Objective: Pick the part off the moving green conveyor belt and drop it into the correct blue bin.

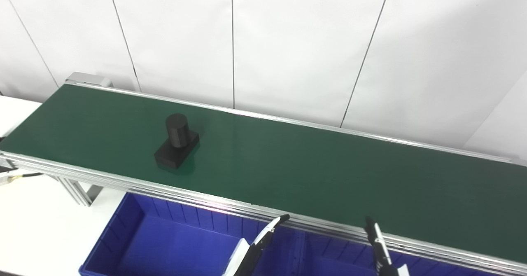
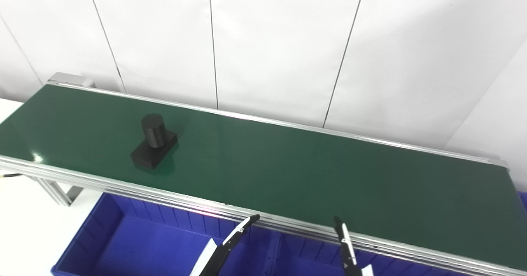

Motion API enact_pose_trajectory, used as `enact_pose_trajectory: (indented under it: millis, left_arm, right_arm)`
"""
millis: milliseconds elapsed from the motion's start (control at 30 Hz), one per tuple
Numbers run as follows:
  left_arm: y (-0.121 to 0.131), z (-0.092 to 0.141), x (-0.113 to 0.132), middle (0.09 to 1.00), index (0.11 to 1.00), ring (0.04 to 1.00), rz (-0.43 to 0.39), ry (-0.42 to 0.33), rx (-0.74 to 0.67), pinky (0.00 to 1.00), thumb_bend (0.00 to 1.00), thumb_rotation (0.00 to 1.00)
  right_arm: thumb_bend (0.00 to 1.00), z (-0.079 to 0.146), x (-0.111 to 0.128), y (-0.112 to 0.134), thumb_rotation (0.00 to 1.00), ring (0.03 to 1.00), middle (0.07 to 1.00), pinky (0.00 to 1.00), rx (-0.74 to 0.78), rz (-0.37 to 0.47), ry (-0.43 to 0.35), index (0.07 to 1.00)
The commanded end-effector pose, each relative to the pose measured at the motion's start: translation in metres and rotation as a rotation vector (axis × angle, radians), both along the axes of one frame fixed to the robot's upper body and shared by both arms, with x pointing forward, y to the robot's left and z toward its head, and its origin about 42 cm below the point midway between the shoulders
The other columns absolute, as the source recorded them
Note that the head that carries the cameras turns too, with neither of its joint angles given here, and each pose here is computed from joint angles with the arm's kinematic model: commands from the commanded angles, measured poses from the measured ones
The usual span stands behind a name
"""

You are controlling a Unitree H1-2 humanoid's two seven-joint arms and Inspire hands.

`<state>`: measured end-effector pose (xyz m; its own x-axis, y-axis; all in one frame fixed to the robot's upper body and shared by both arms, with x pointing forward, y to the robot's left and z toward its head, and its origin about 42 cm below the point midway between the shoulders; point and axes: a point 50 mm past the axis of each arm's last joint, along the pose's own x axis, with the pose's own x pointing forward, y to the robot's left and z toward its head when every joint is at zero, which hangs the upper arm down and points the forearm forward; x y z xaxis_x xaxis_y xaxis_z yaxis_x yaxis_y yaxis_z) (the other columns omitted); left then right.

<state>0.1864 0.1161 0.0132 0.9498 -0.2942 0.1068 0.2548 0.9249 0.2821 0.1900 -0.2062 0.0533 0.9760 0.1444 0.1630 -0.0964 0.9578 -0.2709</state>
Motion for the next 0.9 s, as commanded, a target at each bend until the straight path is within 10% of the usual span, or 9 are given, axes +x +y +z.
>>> enact_pose_trajectory:
  millis: [0,867]
  left_arm:
    - [-0.005,0.010,0.011,0.953,0.931,0.957,-0.006,-0.060,-0.038,0.94,0.94,1.00]
    - [-0.007,0.011,0.022,0.958,0.935,0.985,-0.007,-0.064,-0.043,1.00,0.90,1.00]
  right_arm:
    - [0.89,0.018,0.004,-0.003,0.98,0.958,0.977,0.94,0.060,-0.028,-0.099,0.983]
    - [0.92,0.063,0.041,-0.088,0.72,0.807,0.834,0.76,0.221,-0.333,-0.269,0.876]
